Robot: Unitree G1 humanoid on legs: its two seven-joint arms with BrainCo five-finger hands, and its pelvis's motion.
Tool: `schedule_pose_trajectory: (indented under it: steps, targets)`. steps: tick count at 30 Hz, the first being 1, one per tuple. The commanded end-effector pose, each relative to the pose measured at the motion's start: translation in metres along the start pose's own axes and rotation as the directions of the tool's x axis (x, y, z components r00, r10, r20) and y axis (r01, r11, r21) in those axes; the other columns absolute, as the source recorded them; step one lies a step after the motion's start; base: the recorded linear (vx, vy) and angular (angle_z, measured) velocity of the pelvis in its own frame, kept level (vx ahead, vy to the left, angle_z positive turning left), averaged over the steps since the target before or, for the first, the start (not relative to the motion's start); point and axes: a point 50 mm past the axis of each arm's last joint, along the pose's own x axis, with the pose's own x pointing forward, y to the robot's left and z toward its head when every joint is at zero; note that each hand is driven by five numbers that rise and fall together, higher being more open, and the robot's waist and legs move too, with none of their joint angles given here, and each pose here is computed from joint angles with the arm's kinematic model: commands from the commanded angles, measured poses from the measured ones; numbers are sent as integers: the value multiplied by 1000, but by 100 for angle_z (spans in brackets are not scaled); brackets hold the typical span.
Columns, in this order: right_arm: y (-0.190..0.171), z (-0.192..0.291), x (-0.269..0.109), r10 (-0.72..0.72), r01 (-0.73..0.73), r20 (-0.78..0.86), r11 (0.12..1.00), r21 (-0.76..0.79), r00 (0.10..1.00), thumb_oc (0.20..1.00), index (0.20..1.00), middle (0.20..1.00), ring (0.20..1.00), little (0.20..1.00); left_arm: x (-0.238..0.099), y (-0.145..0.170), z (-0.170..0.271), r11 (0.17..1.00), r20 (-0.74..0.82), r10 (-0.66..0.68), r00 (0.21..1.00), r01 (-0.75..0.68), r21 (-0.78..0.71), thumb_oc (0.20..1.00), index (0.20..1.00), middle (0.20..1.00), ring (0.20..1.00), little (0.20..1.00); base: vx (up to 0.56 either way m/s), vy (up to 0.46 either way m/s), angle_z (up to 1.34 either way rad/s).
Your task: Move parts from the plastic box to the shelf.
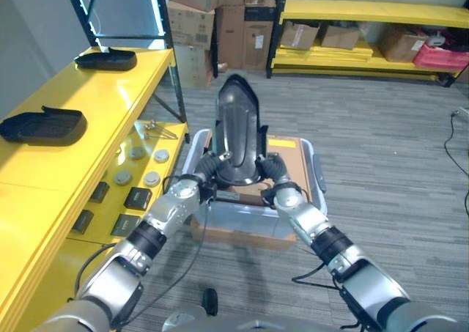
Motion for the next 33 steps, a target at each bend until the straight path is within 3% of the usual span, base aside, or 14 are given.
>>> schedule_pose_trajectory:
  steps: [1,6,7,8,9,10,15,21,22,26,27,33]
  targets:
    - [25,51,10,78,-88,144,994,62,987,200,200,200,200,200,7,-70,32,965,133,-262,956,262,17,200,200,200,200,200,0,0,0]
    - [27,51,10,76,-87,139,993,74,987,200,200,200,200,200,6,-71,35,966,152,-255,955,258,2,200,200,200,200,200,0,0,0]
    - [26,51,10,75,-87,140,993,80,987,288,288,288,288,288,6,-70,36,968,156,-249,956,252,-1,200,200,200,200,200,0,0,0]
    - [26,51,10,72,-85,137,993,87,988,479,479,479,479,479,6,-70,36,970,161,-241,957,244,-1,200,200,200,200,200,0,0,0]
    - [26,51,10,70,-83,131,992,94,989,934,934,934,934,934,6,-68,37,972,171,-232,958,235,3,200,200,200,200,200,0,0,0]
    - [26,51,10,71,-85,125,991,105,990,1000,1000,1000,1000,1000,6,-68,37,974,177,-223,958,226,7,200,200,200,200,200,0,0,0]
    - [23,49,11,29,-47,97,981,186,995,1000,1000,1000,1000,1000,7,-59,46,986,228,-164,960,159,41,200,200,200,200,200,0,0,0]
    - [-4,35,14,-107,94,41,966,241,993,1000,1000,1000,1000,1000,4,-30,59,999,309,-36,950,33,17,200,200,200,200,200,-2,7,0]
    - [-25,22,10,-174,164,34,964,211,984,1000,1000,1000,1000,1000,-2,-9,63,1000,345,17,939,-22,10,200,200,200,200,200,-16,32,-2]
    - [-53,4,4,-274,270,11,951,150,962,1000,1000,1000,1000,1000,-9,14,67,995,381,93,920,-103,5,200,200,200,200,200,-17,20,-2]
    - [-73,-13,-4,-331,330,-9,938,106,943,1000,1000,1000,1000,1000,-16,32,67,988,399,143,906,-153,-7,200,200,200,200,200,-32,26,-2]
    - [-118,-73,-38,-452,458,-168,889,-3,876,1000,1000,1000,1000,1000,-40,76,61,958,445,273,853,-283,-47,200,200,200,200,200,-32,19,-11]
